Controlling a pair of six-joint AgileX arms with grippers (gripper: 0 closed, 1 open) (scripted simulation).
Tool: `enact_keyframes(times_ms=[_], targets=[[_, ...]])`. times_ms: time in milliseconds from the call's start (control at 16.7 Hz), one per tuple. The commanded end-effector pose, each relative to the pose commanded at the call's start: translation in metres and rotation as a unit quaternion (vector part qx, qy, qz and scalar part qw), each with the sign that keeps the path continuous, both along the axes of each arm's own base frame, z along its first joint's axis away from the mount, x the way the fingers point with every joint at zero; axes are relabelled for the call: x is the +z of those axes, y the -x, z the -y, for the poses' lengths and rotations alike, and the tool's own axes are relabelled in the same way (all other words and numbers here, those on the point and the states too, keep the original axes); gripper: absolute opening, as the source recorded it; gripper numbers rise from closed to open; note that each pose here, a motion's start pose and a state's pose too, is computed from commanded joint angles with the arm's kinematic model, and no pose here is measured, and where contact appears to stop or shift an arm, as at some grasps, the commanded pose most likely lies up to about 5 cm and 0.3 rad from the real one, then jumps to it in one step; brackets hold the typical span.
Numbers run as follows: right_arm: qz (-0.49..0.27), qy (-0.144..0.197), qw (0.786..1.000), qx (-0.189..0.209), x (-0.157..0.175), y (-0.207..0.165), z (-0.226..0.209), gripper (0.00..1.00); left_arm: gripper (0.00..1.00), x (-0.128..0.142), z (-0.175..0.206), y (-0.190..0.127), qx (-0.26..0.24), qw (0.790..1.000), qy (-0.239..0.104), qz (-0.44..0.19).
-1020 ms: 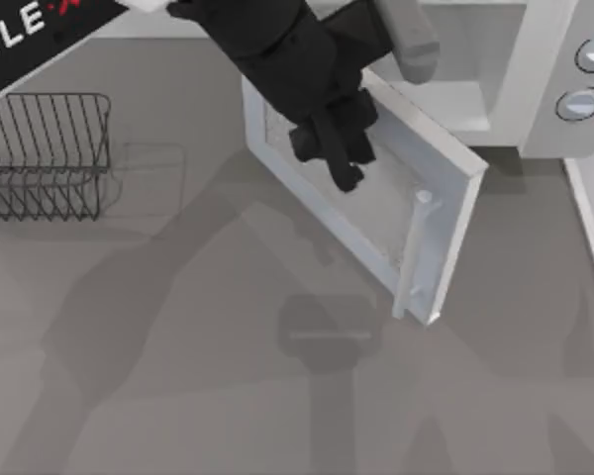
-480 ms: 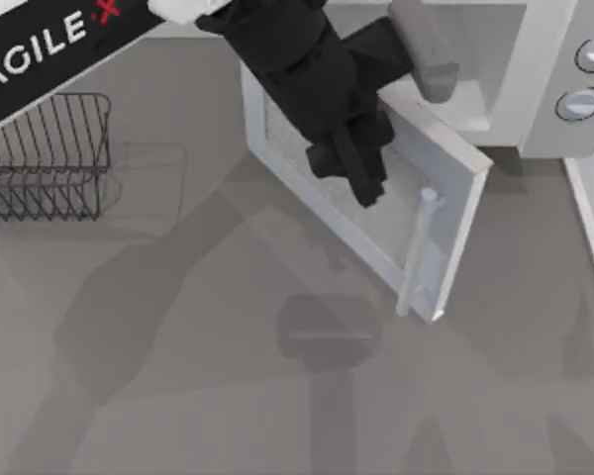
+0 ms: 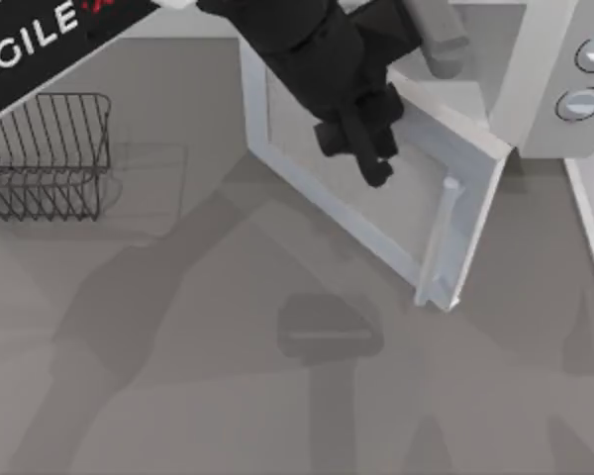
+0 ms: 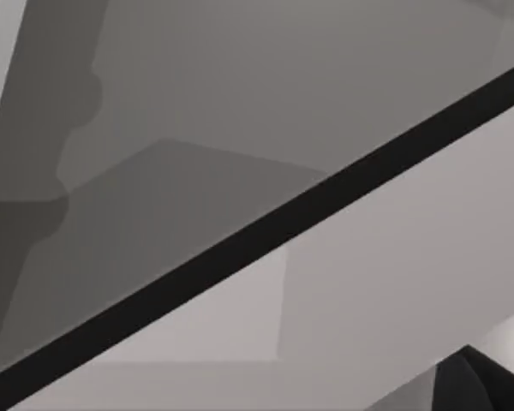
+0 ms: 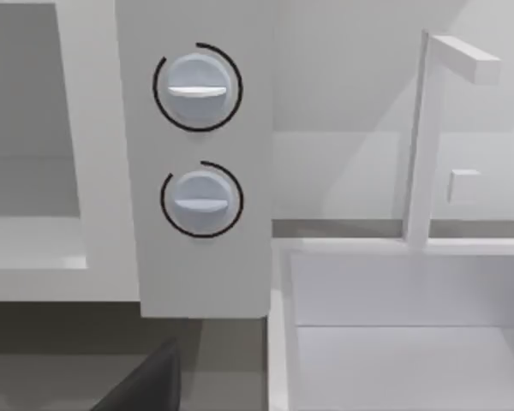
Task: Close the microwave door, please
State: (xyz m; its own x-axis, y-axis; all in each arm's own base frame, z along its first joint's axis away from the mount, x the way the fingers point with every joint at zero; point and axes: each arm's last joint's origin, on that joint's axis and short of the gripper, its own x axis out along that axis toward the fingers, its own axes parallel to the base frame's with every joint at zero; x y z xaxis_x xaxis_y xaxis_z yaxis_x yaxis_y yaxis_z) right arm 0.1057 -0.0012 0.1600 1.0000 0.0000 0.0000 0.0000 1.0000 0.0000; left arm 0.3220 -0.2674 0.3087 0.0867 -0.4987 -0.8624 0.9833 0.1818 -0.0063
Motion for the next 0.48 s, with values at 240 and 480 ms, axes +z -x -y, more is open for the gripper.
enact_keyframes(times_ms=[240, 480], targets=[[0.0, 0.0, 1.0, 0.0, 0.0, 0.0, 0.0, 1.0, 0.0, -0.011, 0.008, 0.006, -0.006, 0.999, -0.016, -0.029], [0.0, 0.0, 1.0, 0.0, 0.0, 0.0, 0.0, 1.0, 0.0, -0.022, 0.017, 0.007, -0.005, 0.998, -0.032, -0.047]])
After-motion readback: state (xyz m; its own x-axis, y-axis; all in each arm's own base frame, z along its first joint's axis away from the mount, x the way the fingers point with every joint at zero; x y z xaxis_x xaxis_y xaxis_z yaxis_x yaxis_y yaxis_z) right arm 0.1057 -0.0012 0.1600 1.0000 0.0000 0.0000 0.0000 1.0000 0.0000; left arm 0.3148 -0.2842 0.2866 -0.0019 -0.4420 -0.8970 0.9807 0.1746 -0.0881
